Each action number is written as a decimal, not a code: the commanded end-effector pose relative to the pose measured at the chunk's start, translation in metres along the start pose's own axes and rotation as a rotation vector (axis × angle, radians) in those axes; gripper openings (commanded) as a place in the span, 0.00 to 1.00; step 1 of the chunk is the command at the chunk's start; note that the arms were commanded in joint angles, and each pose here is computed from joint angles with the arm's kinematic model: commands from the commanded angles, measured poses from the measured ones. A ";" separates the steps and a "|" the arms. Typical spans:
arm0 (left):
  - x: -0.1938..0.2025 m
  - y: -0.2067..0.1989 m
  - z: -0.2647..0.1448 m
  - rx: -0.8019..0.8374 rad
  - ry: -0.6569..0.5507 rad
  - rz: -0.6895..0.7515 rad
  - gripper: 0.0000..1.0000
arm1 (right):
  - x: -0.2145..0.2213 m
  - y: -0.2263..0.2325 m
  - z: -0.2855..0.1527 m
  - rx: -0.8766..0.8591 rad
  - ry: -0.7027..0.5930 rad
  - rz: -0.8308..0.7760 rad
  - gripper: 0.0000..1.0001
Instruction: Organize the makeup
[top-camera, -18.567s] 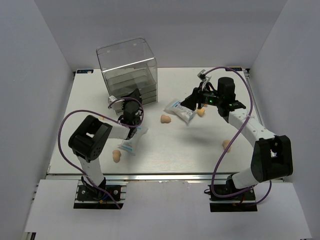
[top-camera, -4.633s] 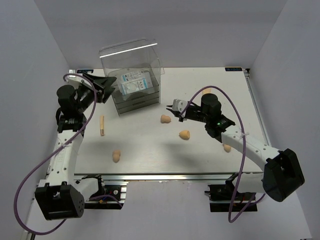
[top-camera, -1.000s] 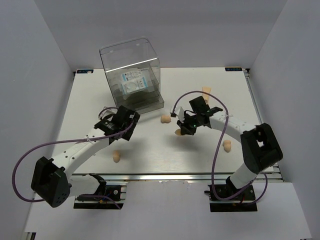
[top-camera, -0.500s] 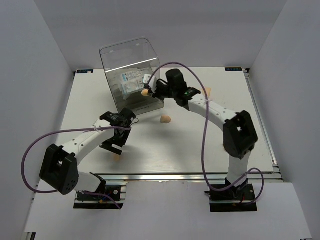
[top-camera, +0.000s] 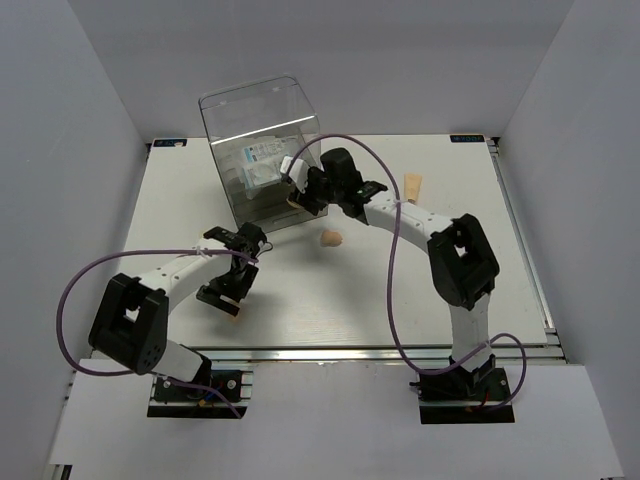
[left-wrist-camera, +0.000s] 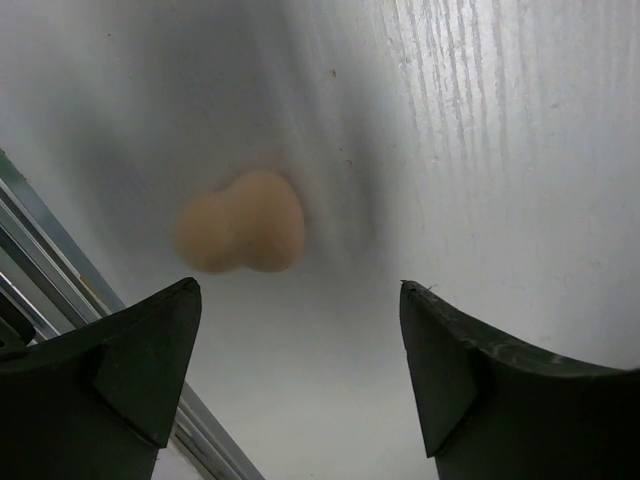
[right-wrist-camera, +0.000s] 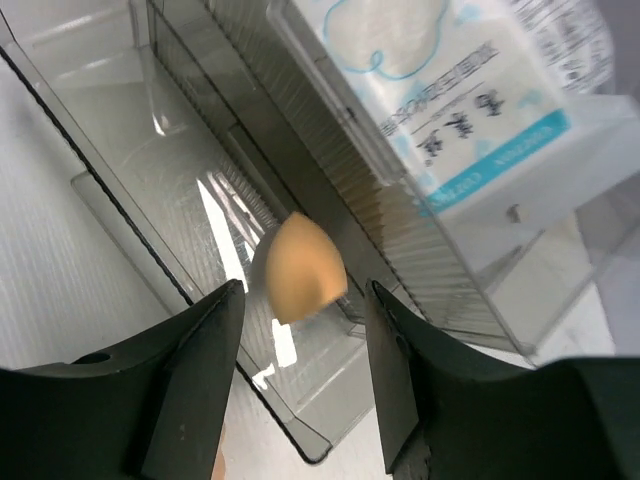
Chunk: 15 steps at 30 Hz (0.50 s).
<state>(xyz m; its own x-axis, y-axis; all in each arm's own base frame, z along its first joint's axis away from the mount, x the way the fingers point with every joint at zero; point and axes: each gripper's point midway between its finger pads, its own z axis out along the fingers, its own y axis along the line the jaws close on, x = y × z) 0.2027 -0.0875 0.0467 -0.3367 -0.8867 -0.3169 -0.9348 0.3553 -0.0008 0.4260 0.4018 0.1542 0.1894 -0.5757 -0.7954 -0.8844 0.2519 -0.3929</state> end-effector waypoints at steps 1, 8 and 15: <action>0.000 -0.004 0.001 0.001 -0.002 0.020 0.86 | -0.048 -0.019 -0.038 0.085 -0.120 0.018 0.57; -0.002 0.008 0.014 -0.068 -0.024 0.047 0.66 | -0.058 -0.009 -0.095 0.119 -0.177 0.100 0.57; -0.005 0.027 0.038 -0.101 -0.010 0.026 0.47 | -0.044 -0.009 -0.141 0.155 -0.186 0.153 0.58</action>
<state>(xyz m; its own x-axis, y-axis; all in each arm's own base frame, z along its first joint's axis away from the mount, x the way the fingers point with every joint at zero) 0.1767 -0.0676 0.0149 -0.3766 -0.8747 -0.3051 -0.9262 0.3490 0.1429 0.3692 0.3270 0.2474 0.1600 -0.4164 -0.8950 -0.8404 0.4182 -0.3448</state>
